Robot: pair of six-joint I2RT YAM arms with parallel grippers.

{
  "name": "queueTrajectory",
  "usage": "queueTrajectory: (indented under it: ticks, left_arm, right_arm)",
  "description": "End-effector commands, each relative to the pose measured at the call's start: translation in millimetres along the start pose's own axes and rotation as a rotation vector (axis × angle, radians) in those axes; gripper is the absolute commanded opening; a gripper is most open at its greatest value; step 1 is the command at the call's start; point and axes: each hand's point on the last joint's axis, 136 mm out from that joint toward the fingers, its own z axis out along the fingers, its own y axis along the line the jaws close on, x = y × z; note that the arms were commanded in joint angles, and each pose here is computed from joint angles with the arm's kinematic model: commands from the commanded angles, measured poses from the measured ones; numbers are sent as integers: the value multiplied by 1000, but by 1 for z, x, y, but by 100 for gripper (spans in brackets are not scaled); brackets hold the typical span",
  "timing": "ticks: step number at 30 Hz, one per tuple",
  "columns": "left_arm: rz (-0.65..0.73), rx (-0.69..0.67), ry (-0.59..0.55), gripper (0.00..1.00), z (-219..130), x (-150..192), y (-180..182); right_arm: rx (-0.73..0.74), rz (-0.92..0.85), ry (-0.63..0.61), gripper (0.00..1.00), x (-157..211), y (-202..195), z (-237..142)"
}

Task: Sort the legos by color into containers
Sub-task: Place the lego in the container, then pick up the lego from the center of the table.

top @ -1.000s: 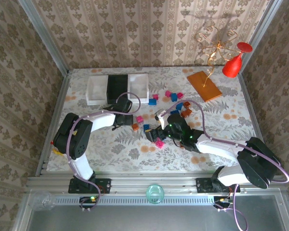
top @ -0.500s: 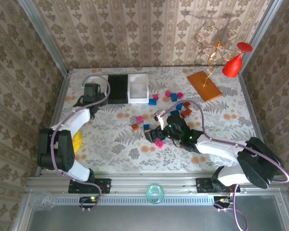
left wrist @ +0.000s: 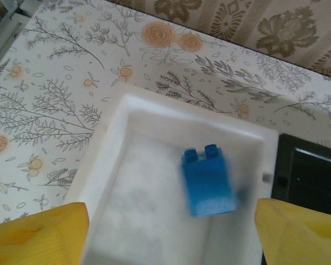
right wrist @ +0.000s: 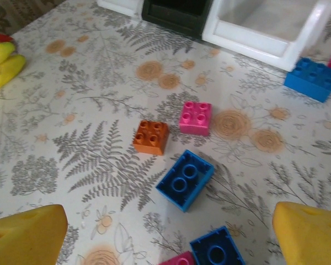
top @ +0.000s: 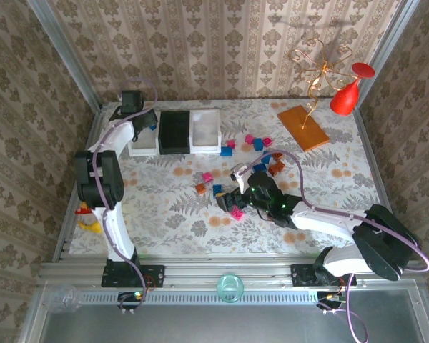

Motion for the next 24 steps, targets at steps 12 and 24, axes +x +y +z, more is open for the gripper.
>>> queueTrajectory:
  ticks: [12, 24]
  left_arm:
    - [506, 597, 60, 89, -166, 219, -126]
    - [794, 505, 280, 85, -131, 295, -136]
  right_arm:
    - [219, 71, -137, 100, -19, -65, -41]
    - [269, 145, -143, 100, -16, -86, -49]
